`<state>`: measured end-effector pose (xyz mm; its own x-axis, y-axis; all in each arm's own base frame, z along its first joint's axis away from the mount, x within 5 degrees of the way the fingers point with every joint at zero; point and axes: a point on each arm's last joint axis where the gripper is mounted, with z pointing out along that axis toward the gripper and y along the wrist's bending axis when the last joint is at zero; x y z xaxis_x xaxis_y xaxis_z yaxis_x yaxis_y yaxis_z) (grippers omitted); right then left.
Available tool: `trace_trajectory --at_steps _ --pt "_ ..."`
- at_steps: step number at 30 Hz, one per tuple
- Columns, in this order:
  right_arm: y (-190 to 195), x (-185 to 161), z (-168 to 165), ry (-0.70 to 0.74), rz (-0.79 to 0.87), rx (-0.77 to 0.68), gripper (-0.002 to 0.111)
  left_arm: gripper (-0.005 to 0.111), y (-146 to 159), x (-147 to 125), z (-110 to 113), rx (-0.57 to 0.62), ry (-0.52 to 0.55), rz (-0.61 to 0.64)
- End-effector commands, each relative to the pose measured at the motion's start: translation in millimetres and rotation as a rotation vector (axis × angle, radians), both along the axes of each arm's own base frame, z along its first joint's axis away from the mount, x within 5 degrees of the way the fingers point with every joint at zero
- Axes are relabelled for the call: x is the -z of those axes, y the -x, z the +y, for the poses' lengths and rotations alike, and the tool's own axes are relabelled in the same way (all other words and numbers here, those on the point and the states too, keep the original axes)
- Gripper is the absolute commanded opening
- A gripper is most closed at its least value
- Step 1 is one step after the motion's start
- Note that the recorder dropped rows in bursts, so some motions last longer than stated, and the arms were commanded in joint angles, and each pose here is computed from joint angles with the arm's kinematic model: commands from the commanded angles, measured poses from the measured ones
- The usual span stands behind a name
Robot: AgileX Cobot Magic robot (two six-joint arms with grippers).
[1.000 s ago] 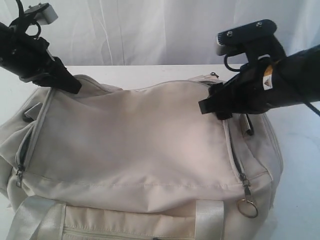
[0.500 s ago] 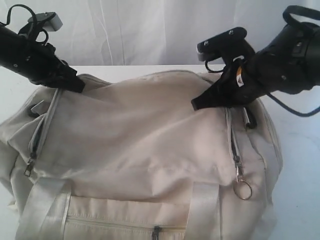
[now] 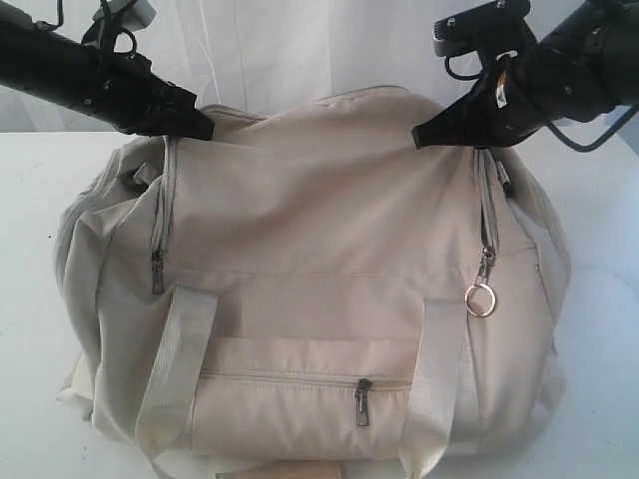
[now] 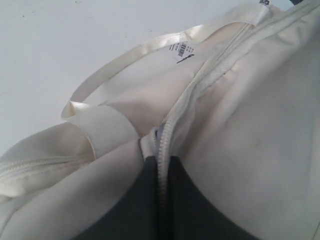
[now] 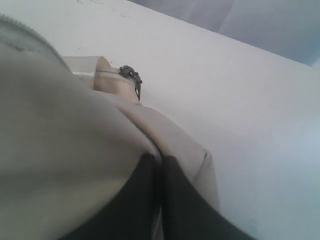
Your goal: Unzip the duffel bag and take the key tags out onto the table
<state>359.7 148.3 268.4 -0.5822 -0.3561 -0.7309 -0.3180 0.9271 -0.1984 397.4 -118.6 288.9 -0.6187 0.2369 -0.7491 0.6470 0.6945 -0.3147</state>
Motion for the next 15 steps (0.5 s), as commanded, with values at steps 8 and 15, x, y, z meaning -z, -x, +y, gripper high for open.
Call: trace_trajectory --at_steps 8,15 --pt "3.4 -11.9 -16.0 0.023 0.046 0.030 0.013 0.000 -6.0 -11.8 2.0 0.115 -0.037 -0.046" --pt "16.3 -22.9 -9.0 -0.055 0.094 -0.053 0.067 0.042 5.4 -13.4 -0.6 0.198 -0.023 0.023"
